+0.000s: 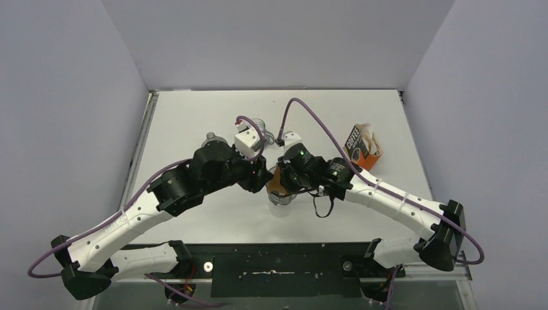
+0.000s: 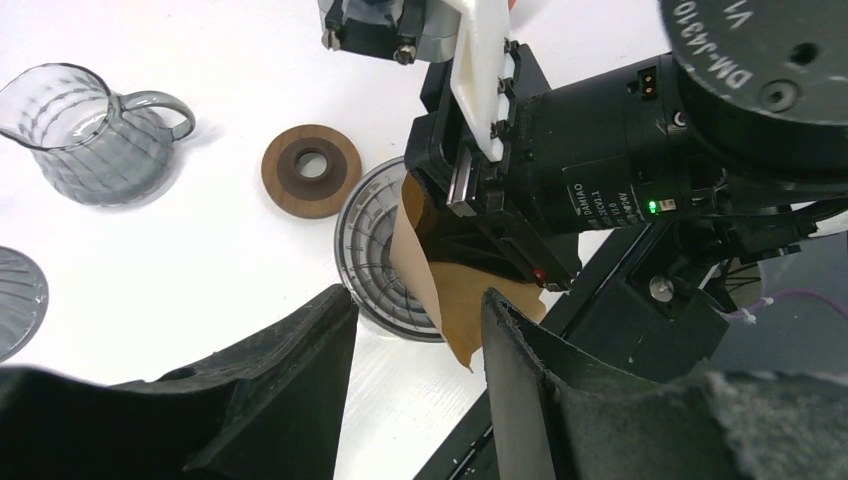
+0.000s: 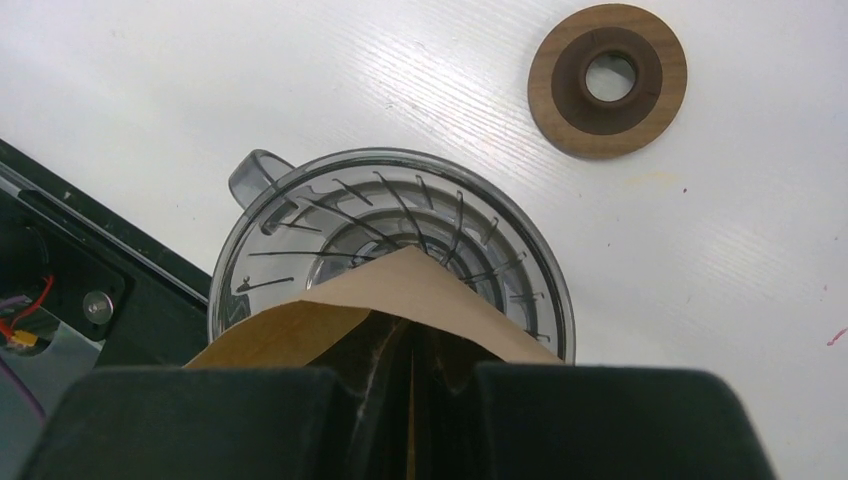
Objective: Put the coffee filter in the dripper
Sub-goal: Place the coffee filter in the coffee dripper.
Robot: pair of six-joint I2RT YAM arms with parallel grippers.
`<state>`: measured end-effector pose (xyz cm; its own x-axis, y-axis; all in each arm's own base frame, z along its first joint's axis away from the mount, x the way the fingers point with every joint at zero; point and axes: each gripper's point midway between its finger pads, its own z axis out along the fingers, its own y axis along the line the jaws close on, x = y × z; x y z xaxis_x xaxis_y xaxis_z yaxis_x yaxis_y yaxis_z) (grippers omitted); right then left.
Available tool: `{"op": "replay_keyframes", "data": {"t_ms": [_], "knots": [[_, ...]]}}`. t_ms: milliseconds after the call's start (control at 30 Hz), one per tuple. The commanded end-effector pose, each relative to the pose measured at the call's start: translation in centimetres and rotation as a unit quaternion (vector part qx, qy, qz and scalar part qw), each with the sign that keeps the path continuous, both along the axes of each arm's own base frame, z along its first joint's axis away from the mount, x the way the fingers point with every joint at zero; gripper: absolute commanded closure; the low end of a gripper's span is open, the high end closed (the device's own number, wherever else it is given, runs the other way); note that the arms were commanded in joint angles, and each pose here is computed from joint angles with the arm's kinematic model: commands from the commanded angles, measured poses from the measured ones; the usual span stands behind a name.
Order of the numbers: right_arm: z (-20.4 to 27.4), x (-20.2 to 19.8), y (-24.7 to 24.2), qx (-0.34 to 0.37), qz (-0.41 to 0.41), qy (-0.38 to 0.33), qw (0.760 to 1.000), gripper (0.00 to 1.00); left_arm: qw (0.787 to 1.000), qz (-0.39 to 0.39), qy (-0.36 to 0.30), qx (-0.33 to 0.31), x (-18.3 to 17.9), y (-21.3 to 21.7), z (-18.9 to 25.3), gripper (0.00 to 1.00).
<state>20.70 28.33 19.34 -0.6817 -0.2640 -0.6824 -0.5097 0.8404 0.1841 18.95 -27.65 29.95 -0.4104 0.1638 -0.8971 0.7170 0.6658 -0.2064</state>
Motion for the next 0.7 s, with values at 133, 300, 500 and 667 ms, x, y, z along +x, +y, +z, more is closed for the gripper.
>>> {"op": "replay_keyframes", "data": {"t_ms": [133, 300, 500, 667], "knots": [[0.5, 0.6, 0.2, -0.032, 0.004, 0.005, 0.999, 1.0, 0.999, 0.013, -0.033, -0.017, 0.0, 1.3, 2.5, 0.53], [-0.1, 0.1, 0.2, -0.058, 0.014, 0.021, 0.998, 0.95, 0.999, 0.012, -0.031, -0.015, -0.1, 1.4, 2.0, 0.53], [-1.3, -0.5, 0.1, -0.084, 0.03, 0.048, 0.995, 0.88, 0.999, 0.008, -0.028, -0.012, -0.2, 1.2, 1.5, 0.53], [-2.2, -1.0, 0.2, -0.096, 0.04, 0.065, 0.992, 0.81, 1.0, 0.002, -0.026, -0.01, -0.3, 1.1, 1.2, 0.53]]}}
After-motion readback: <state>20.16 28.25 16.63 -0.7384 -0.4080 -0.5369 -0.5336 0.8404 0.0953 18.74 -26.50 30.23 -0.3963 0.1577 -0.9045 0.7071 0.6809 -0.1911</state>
